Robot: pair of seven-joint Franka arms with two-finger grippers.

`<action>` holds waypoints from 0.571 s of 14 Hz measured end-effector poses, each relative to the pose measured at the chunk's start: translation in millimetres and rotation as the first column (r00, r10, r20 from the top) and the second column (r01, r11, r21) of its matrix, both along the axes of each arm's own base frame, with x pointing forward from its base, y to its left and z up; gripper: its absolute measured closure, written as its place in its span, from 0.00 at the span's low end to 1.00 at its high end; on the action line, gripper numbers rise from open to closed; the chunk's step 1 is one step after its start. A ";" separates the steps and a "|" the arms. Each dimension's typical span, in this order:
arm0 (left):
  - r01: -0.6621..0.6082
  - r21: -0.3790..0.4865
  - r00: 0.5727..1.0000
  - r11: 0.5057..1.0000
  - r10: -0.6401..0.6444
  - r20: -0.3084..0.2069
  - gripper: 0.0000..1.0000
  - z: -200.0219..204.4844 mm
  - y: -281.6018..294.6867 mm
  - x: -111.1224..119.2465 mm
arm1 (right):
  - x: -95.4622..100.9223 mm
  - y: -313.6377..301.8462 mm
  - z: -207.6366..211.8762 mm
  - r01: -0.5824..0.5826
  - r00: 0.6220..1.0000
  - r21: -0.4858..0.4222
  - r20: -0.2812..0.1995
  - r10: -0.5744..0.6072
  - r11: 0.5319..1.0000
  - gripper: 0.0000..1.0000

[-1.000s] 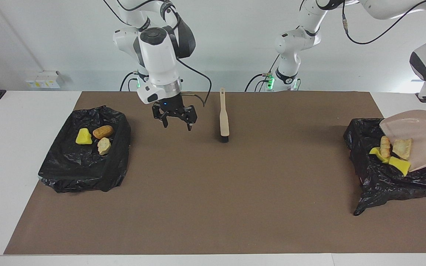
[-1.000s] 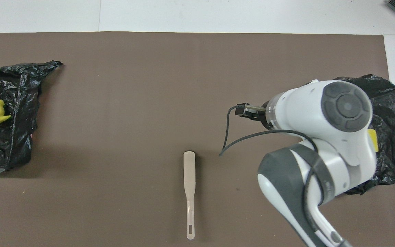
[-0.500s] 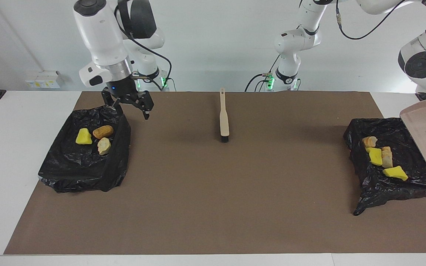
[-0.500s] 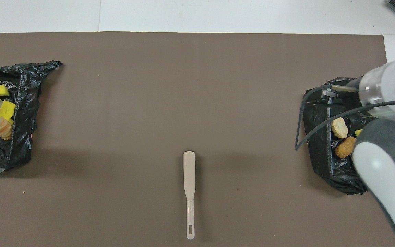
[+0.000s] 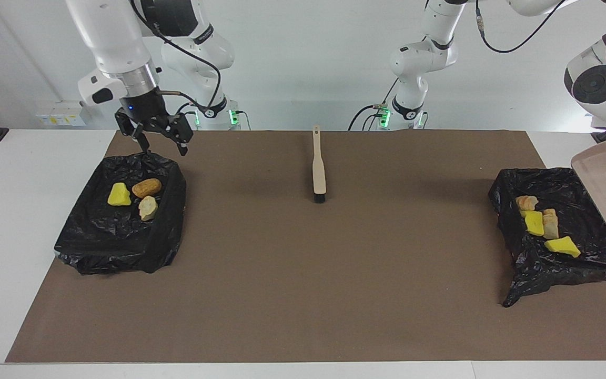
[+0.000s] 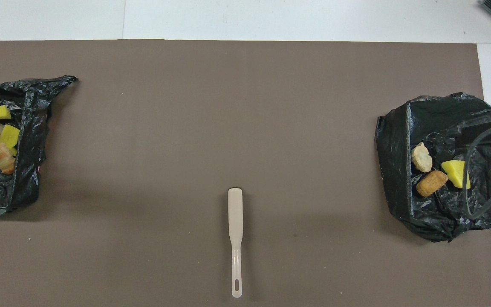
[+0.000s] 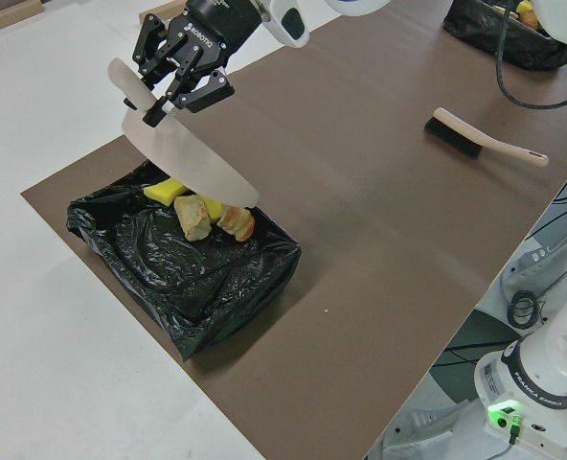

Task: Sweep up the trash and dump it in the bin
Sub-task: 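Tip the dustpan into the black bag while the right gripper drops the brush, then bring the empty dustpan back and set it down with the left gripper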

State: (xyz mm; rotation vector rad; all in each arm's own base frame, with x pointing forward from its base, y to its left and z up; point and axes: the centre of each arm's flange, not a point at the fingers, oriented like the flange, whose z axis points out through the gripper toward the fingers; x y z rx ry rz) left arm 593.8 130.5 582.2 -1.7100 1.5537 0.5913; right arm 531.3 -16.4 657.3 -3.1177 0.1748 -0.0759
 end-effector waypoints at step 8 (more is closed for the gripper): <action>-0.419 -0.508 0.871 0.753 0.492 0.011 0.69 -50.9 -64.9 -14.7 | -1.5 -6.5 -1.2 0.003 1.000 0.001 -0.011 -0.003 1.000 0.00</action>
